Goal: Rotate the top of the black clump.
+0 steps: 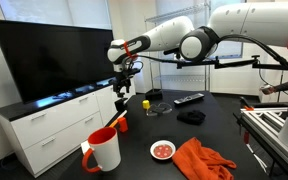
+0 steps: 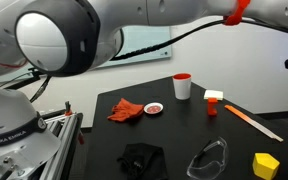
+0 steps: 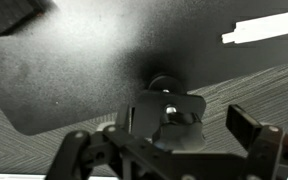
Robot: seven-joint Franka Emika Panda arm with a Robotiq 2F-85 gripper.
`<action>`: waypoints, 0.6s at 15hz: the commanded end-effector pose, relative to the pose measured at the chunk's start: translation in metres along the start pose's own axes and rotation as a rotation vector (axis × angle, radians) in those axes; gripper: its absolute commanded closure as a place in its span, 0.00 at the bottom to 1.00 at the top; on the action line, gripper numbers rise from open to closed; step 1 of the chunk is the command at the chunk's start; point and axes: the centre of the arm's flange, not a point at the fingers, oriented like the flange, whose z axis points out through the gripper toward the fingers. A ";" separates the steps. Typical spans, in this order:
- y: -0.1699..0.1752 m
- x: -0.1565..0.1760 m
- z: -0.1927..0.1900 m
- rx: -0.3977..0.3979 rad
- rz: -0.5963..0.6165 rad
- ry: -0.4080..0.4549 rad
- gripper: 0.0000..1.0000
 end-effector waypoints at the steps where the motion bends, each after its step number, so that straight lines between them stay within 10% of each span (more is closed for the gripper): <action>1: 0.015 0.058 -0.008 0.027 0.026 0.025 0.00; 7: 0.017 0.062 -0.010 0.018 0.035 0.036 0.00; 8: 0.017 0.061 -0.011 0.016 0.042 0.044 0.25; 9: 0.017 0.061 -0.012 0.015 0.051 0.054 0.26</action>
